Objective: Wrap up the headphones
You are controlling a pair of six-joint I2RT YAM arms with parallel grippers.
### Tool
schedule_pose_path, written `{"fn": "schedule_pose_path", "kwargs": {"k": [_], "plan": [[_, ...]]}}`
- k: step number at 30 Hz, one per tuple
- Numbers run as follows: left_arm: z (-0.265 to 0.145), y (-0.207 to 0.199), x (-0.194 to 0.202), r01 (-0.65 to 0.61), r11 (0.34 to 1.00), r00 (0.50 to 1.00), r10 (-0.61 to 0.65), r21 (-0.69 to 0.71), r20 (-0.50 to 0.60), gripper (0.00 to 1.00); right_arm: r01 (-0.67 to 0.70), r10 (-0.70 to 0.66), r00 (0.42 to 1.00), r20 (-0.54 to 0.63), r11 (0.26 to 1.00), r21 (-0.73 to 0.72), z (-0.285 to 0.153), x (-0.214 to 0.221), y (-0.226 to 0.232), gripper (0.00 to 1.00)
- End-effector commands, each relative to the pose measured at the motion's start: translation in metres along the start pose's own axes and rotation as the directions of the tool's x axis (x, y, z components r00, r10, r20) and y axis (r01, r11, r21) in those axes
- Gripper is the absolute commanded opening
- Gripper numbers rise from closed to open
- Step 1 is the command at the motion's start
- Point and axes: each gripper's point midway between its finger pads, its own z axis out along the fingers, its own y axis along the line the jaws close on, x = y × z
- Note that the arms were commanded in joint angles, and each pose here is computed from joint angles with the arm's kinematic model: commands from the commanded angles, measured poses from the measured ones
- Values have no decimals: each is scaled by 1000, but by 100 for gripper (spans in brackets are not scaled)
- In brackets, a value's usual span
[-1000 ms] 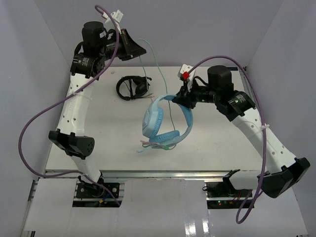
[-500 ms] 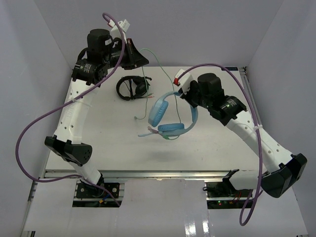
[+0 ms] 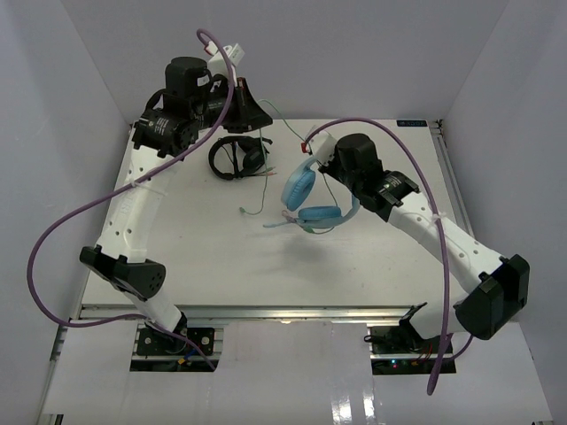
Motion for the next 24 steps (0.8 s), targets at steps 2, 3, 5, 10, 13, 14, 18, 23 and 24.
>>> {"fn": "schedule_pose_path", "kwargs": {"k": [2,3,5,10,13,14,18,23,24], "plan": [[-39,-35,-3,-64,997,997,62,51,36,0,-14,12,1000,10,971,237,21,-15,-43,8],[-41,-35,-1,-64,997,998,62,48,33,0,-29,25,1000,18,967,252,23,-18,-47,8],[-45,-35,4,-59,997,998,58,44,21,0,-54,49,998,25,959,279,29,-22,-54,8],[-51,-37,22,-32,998,999,33,59,-20,0,-153,139,988,68,930,334,40,-30,-74,8],[-50,-39,34,-4,997,998,9,77,-55,0,-227,205,974,101,910,347,47,-36,-87,8],[-49,-40,36,0,996,998,5,84,-61,0,-251,225,968,114,903,348,48,-37,-91,8],[-48,-52,39,27,989,997,-16,143,-77,0,-320,281,947,158,876,360,51,-48,-101,8],[-36,-62,53,89,979,991,-68,184,-117,0,-476,419,877,235,825,305,53,-66,-109,8],[-32,-68,54,84,976,992,-64,199,-105,0,-506,449,860,244,812,290,50,-69,-115,8]]}}
